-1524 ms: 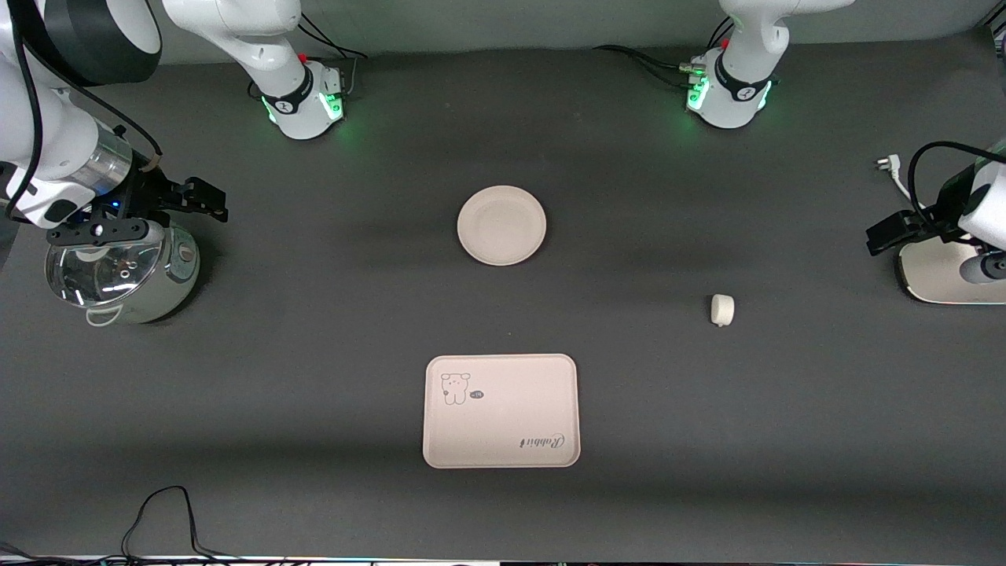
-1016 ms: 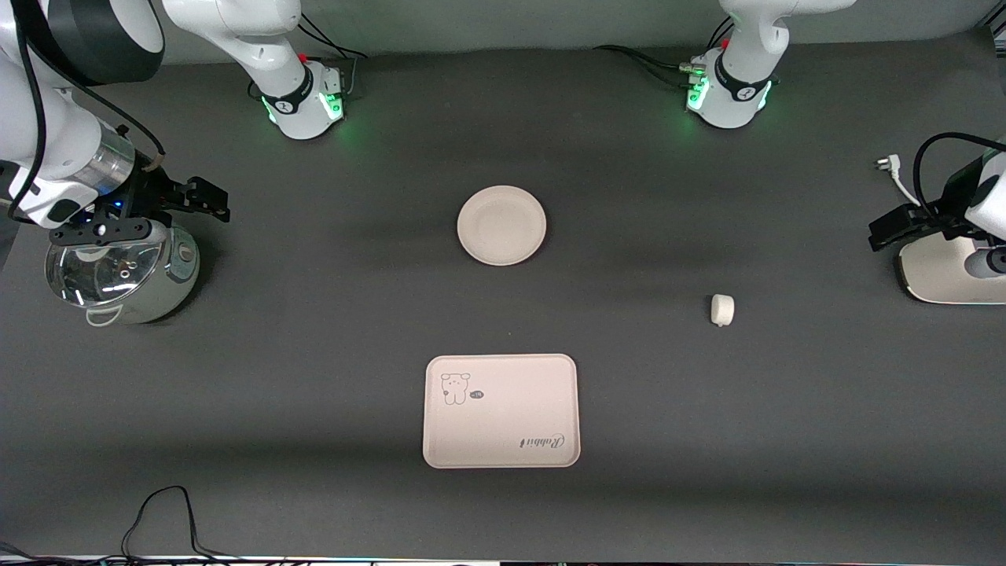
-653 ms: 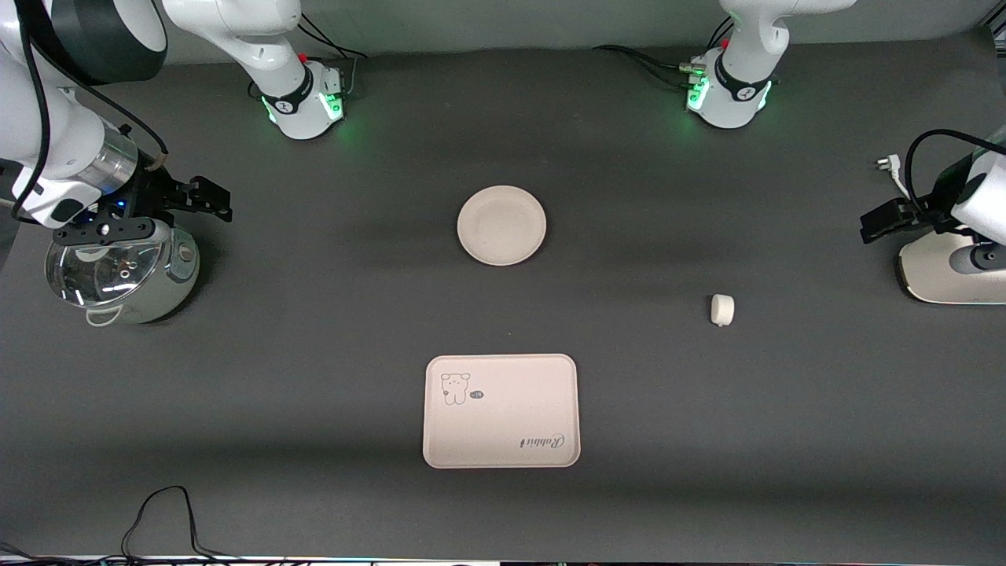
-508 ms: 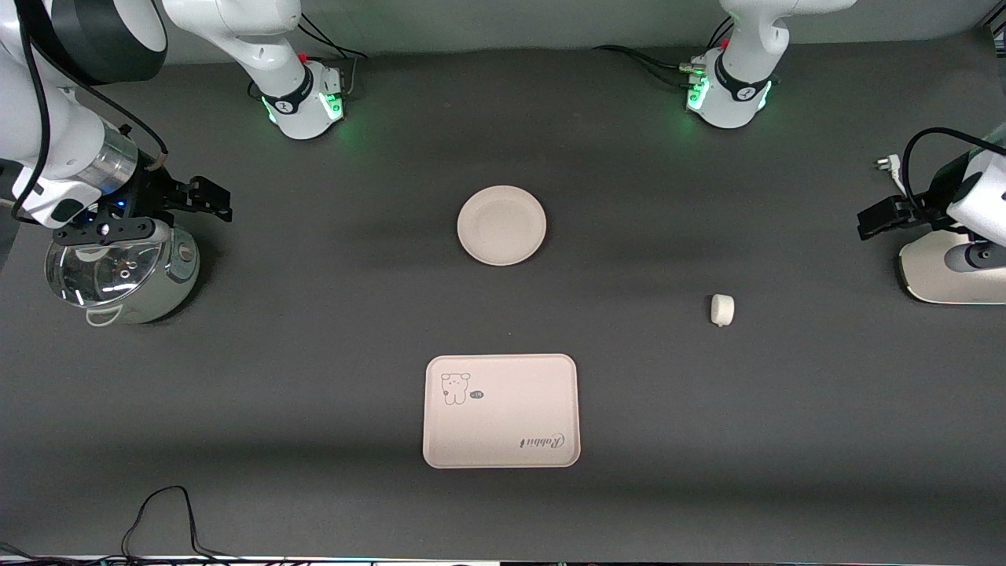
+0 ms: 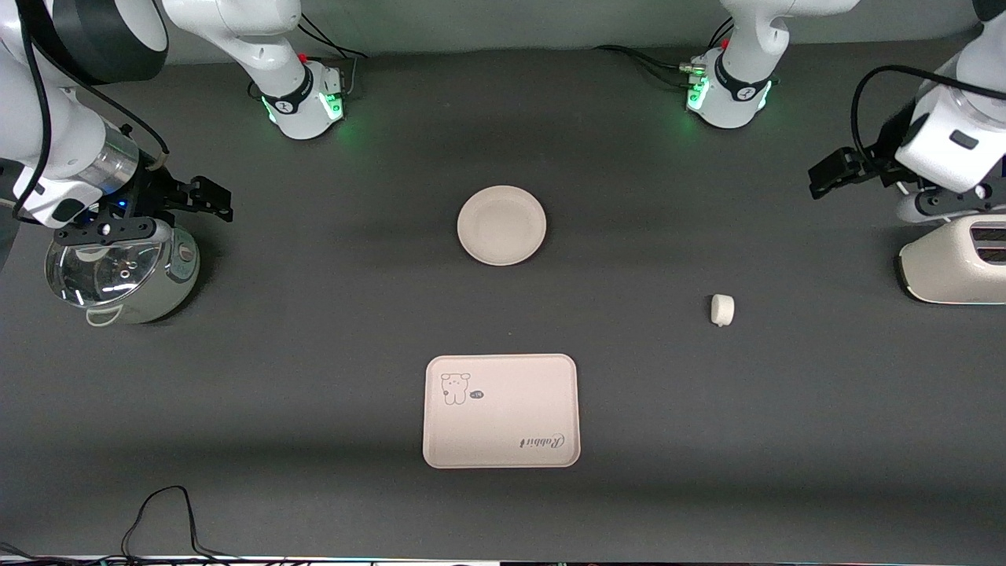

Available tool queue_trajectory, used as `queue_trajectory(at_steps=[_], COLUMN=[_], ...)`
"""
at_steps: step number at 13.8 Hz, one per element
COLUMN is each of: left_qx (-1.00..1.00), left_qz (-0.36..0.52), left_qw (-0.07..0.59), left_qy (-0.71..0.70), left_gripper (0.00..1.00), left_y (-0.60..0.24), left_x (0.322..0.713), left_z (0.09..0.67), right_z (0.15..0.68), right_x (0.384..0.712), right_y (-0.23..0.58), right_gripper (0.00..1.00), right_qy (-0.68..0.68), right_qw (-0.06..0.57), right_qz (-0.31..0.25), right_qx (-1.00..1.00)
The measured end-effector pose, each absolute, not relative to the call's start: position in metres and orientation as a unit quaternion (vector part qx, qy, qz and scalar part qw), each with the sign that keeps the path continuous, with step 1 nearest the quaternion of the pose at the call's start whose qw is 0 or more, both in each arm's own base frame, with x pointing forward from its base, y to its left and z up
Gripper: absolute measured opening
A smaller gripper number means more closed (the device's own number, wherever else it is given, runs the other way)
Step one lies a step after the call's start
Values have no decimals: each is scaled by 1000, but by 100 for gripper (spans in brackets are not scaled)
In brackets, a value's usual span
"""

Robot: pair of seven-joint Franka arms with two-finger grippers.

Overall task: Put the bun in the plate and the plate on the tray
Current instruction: 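Move the left gripper out toward the white bun, then lower the left gripper onto the white bun and close it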

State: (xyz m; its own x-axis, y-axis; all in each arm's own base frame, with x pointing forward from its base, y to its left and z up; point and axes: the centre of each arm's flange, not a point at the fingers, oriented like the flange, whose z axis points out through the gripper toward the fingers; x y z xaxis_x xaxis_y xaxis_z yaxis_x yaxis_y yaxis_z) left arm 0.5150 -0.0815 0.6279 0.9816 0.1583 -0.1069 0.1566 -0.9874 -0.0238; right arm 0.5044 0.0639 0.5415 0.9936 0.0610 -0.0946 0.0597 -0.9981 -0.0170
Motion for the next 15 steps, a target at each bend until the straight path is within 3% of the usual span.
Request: queue_trajectory(at_steps=[5,11,15], left_qx=[-995,-991,-992], left_qz=[56,101,100], left_qw=[7,14,15], left_qy=[-83,-86,-74], left_gripper=[100,100,100], left_y=[-80,-85,-98], left_x=[535,595,600], left_z=[561,384,298], right_z=[545,546,549], right_x=[500,499,499], right_y=[108,117,144], right_gripper=[100,100,100], right_qy=[-67,-74,-77], right_qw=[19,19,29], right_qz=[33,29,3], right_qx=[-997,-997,-997])
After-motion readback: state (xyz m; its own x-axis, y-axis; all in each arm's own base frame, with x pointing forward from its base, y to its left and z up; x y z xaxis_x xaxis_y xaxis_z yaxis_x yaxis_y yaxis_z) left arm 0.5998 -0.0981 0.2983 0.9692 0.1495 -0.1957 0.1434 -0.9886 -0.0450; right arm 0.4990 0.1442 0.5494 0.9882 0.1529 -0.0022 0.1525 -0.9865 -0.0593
